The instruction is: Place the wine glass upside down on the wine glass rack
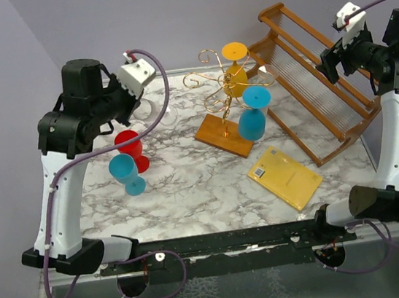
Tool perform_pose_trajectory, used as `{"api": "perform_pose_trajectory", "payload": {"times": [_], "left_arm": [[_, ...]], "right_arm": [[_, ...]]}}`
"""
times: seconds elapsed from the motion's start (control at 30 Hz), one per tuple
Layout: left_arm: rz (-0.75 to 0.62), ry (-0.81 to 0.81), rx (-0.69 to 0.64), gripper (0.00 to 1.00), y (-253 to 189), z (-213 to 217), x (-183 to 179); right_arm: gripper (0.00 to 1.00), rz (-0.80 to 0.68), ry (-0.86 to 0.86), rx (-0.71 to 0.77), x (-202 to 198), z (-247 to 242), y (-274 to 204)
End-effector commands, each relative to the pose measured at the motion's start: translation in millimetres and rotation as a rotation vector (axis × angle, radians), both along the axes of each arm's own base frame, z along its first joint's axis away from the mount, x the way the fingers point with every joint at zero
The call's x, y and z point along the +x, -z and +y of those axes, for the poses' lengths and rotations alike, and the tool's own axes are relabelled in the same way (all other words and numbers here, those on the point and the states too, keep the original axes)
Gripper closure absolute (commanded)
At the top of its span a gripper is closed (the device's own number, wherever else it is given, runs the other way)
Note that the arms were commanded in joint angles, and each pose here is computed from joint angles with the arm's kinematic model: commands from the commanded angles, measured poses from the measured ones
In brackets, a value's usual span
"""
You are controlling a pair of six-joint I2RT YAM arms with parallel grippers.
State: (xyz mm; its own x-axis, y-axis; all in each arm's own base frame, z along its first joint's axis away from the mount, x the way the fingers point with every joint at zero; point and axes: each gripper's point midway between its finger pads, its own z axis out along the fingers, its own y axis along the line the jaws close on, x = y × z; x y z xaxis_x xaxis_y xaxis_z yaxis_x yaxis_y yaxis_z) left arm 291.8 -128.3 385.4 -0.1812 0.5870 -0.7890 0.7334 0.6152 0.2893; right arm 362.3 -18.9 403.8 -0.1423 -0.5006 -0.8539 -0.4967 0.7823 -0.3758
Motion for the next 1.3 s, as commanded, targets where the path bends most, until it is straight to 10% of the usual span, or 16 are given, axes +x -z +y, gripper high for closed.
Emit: {"api": "perform_pose_trajectory", "payload": {"times": [0.0,0.3,0.7,1.27], "left_arm": [[-0.248,-0.283,-0.200,1.00,-82.9,24.0,19.0],[-0.439,-0.440,-0.440,1.00,-173.0,38.9,48.5],[-0.441,-0.205,-0.799,1.00,-233.7,-19.4,59.5],[-0.343,0.025,-0.896,1.00,-231.4,-65.5,68.1]], "right_arm": [[0.24,-0.036,-0.005,0.055,-7.9,8.6,-27.5],[0.35,-0.094,-0.043,0.262,-12.5,38.2,-79.0],[0.29,-0.088,-0.205,0.348,27.3,132.3,-91.5],[0.31,-0.133,-0.372,0.655,48.4,220.5,-133.8]]}}
